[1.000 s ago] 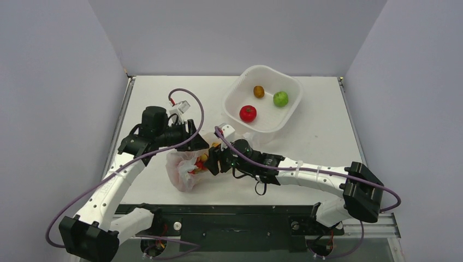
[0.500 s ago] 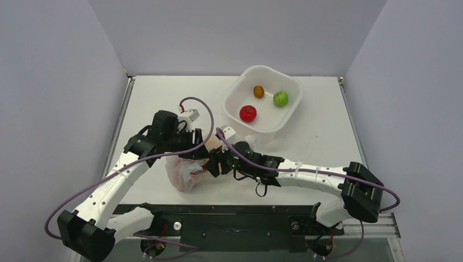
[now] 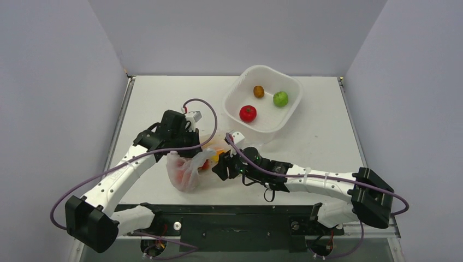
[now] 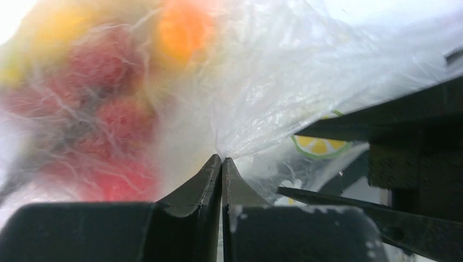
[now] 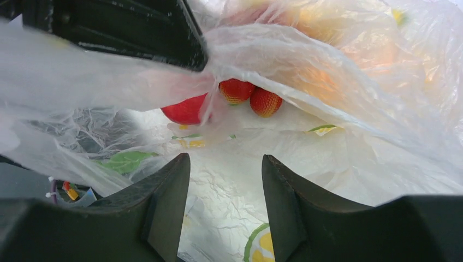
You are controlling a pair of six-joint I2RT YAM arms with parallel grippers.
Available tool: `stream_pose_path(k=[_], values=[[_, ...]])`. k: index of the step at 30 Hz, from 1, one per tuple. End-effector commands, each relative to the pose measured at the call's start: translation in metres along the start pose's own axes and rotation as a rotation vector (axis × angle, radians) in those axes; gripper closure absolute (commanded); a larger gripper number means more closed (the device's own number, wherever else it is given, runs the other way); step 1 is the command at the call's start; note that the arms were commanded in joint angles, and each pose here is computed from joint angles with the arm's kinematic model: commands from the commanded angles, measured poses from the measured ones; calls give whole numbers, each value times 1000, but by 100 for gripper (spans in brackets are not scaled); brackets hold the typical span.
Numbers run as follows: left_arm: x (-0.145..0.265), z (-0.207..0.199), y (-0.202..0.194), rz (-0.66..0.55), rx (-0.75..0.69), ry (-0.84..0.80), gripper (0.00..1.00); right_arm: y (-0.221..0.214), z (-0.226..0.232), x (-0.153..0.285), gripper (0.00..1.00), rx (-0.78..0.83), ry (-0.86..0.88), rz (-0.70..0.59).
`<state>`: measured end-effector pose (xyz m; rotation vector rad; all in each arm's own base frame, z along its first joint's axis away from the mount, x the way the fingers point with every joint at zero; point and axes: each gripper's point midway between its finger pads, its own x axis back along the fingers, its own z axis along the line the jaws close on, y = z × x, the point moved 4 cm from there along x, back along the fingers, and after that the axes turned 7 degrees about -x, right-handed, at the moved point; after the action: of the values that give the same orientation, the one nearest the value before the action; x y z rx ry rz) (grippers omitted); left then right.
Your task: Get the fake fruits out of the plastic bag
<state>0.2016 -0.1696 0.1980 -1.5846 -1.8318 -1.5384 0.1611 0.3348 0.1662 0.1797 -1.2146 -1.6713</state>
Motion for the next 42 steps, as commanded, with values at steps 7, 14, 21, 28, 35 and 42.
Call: stream_pose_path(k=[7, 14, 21, 28, 35, 42], values=[[80, 11, 62, -509, -22, 263, 100, 14, 37, -33, 69, 26, 79, -37], [125, 23, 64, -694, 38, 395, 100, -4, 37, -47, 75, 10, 92, 15], [136, 40, 57, -733, 69, 515, 100, -67, 2, -43, 80, -1, 1, 126], [142, 27, 71, -735, 34, 461, 100, -50, 2, -35, 81, 58, -40, 101], [167, 10, 66, -667, 100, 417, 76, 25, 43, -30, 80, 57, 53, -53], [212, -6, 44, -748, 149, 340, 55, 62, 39, -36, 79, 28, 72, -98]])
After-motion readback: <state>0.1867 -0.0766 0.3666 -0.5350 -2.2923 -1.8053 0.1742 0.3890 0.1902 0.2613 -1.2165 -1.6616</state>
